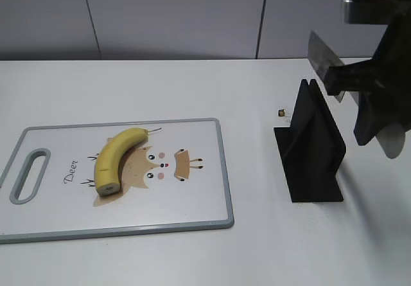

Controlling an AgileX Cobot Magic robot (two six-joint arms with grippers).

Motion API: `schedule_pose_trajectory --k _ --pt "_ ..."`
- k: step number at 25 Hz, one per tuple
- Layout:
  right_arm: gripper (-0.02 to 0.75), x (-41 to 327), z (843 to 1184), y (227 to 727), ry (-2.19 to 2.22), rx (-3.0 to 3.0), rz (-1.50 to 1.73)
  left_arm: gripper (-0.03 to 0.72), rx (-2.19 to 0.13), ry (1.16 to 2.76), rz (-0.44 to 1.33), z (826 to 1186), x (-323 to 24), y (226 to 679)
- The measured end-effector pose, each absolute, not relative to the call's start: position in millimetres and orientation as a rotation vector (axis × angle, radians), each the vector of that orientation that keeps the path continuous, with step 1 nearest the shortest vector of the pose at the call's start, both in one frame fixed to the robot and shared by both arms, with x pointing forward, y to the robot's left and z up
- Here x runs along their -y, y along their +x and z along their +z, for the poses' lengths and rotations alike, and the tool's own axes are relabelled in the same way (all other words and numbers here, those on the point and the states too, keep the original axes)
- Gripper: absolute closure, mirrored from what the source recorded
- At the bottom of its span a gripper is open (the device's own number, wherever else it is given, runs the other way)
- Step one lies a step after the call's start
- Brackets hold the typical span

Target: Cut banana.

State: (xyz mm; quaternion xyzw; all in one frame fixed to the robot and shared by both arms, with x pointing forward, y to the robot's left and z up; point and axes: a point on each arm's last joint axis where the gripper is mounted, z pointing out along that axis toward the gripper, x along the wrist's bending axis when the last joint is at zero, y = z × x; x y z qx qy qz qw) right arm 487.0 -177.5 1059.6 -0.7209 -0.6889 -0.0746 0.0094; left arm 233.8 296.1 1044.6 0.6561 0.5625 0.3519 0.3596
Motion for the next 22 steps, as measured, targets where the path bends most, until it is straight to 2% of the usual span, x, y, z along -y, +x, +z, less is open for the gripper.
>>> schedule_pose_trajectory --k 8,15,22 --pt "0.578 186.0 1090.1 470.6 -2.231 2.219 -0.394 0.101 -1.45 1.692 0.907 1044.6 -296.1 233.8" --pt "0.578 184.8 1102.1 473.0 -1.865 2.605 -0.445 0.101 -1.448 1.69 0.906 1047.6 -295.9 233.6" --pt "0.578 180.4 1107.5 483.2 -1.211 3.11 -0.558 0.101 -1.432 1.78 0.885 1088.8 -294.2 265.4"
